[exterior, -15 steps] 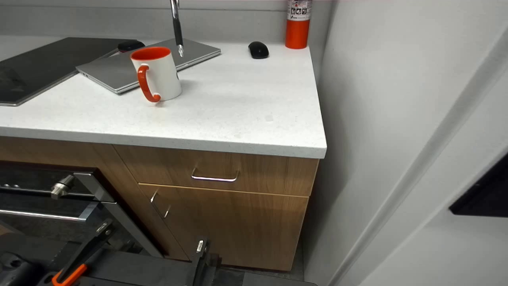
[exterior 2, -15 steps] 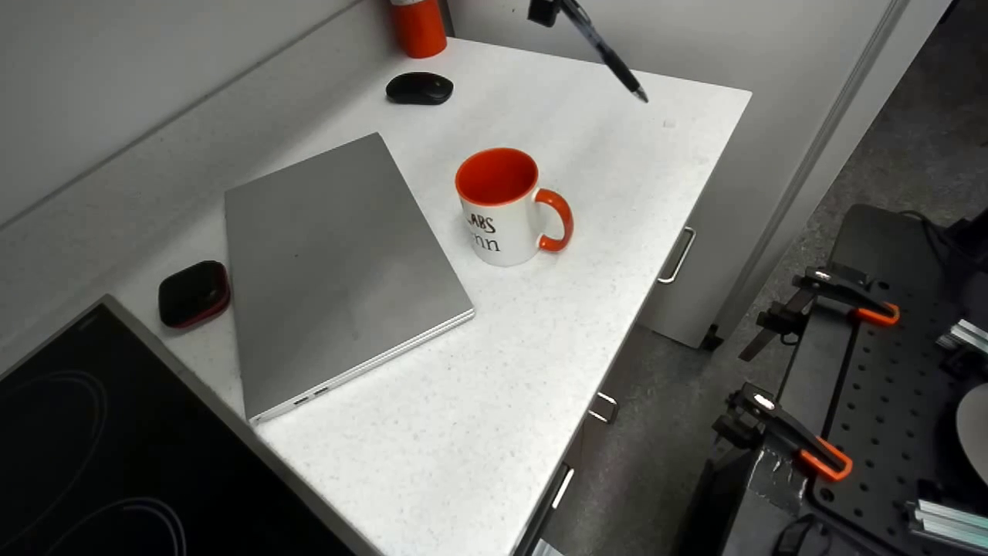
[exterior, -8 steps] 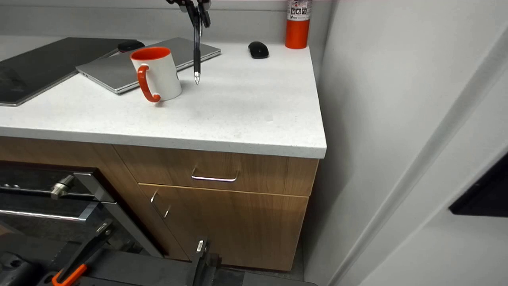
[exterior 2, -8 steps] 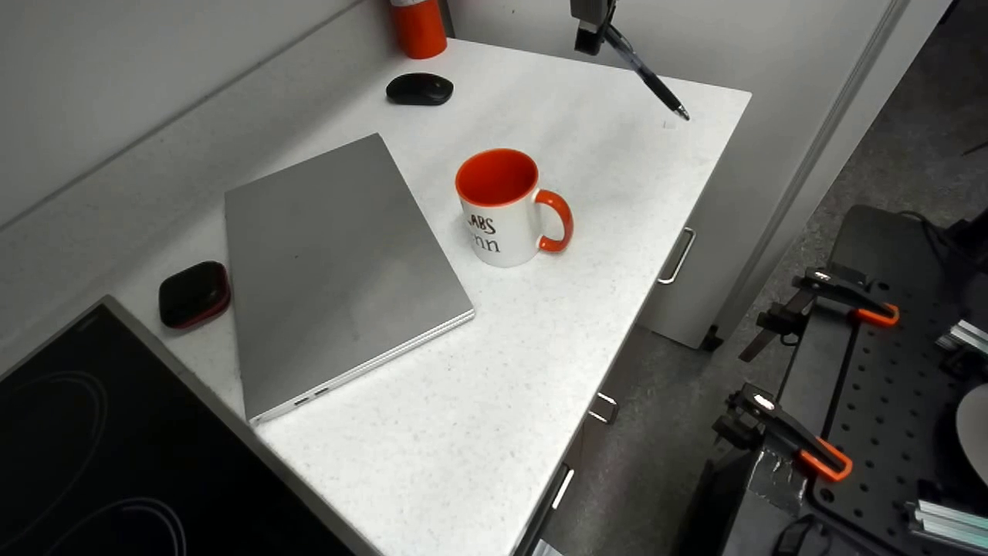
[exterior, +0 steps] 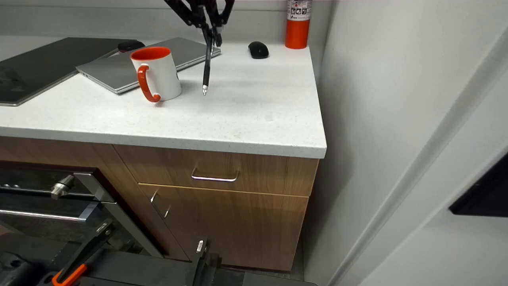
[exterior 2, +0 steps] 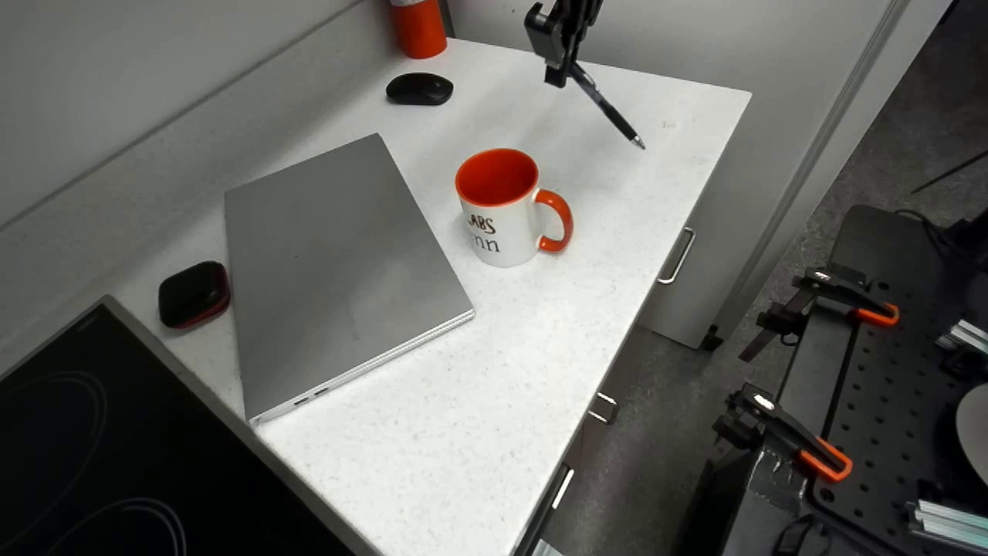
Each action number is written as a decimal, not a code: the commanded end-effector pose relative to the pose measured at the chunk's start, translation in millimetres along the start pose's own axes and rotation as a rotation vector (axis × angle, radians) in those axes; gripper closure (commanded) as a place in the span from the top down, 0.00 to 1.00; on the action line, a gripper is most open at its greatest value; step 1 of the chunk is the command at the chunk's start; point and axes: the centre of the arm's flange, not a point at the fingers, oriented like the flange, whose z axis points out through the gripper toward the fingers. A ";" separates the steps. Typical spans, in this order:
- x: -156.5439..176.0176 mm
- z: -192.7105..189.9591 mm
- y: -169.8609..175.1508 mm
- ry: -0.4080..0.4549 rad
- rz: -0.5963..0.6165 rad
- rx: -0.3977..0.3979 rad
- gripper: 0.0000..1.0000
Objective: Pick the marker from the cup and put it on the table
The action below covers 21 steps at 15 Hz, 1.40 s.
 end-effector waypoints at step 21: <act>82.7 80.1 37.0 -0.044 0.198 0.018 0.96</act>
